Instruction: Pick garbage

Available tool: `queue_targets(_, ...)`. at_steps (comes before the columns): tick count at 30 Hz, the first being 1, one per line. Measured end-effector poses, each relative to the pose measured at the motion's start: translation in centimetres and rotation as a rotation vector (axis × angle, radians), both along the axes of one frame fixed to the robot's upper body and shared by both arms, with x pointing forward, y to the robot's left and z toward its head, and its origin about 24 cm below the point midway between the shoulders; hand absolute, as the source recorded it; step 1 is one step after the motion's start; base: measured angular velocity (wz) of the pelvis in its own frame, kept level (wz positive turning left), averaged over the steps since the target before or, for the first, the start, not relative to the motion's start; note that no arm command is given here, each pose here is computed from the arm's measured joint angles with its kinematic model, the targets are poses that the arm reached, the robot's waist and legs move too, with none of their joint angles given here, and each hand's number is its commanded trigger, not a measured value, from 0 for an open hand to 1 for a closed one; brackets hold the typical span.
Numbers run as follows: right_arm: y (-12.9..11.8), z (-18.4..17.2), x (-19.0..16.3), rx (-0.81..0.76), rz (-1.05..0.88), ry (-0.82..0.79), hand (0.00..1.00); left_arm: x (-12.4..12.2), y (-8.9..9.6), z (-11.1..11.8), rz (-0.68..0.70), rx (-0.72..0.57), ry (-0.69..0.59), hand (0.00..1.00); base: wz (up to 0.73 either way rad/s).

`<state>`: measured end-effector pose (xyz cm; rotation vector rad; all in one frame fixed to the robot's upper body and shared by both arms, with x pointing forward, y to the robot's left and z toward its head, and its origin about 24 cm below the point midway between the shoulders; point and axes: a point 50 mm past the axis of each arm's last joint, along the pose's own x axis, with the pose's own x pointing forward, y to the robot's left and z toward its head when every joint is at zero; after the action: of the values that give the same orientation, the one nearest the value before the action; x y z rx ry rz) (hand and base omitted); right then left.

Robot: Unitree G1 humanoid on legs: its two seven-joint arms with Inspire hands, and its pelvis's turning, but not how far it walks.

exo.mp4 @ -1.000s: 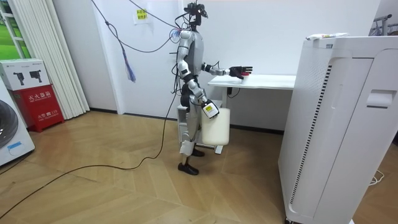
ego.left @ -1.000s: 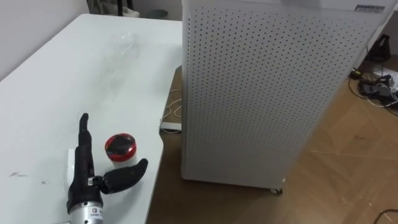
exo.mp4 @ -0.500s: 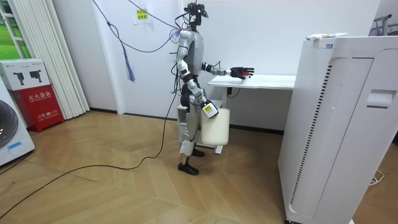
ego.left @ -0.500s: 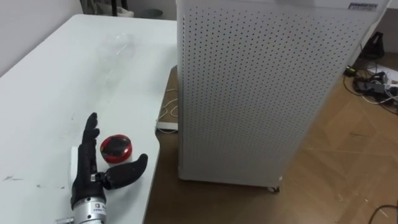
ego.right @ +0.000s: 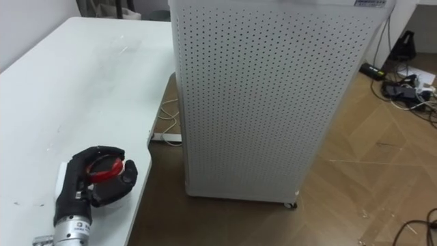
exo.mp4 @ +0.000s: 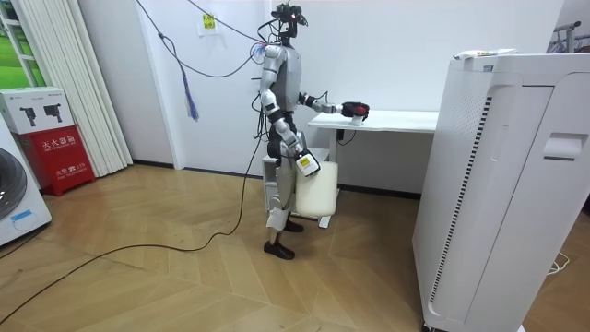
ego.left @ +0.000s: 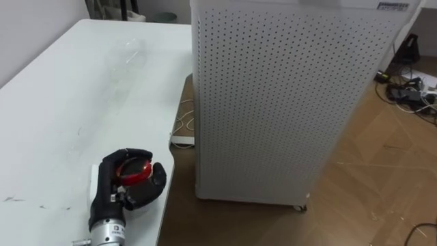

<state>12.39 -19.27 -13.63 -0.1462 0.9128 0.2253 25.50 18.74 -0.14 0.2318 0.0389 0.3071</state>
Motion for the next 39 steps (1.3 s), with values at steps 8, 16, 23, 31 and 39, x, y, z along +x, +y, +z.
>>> queue_targets(8,-0.5,0.5,0.9,-0.036,-0.033,-0.037,1.0,0.2,0.2,-0.1,0.008,-0.028,0.005,1.0,-0.04)
queue_targets(16,-1.6,2.0,4.2,-0.042,-0.104,-0.134,1.0,0.6,0.2,0.5,-0.053,-0.037,-0.02,1.0,-0.01)
queue_targets(23,-3.4,3.8,7.2,-0.027,-0.24,-0.237,1.0,1.2,-0.7,1.7,-0.145,-0.104,-0.04,1.0,0.02)
queue_targets(31,-4.1,5.1,8.9,-0.05,-0.25,-0.297,1.0,1.3,-3.0,4.8,-0.328,-0.181,-0.148,1.0,-0.04)
queue_targets(39,-3.8,6.2,10.2,-0.048,-0.255,-0.356,1.0,0.5,-6.5,4.1,-0.541,-0.236,-0.089,1.0,-0.02)
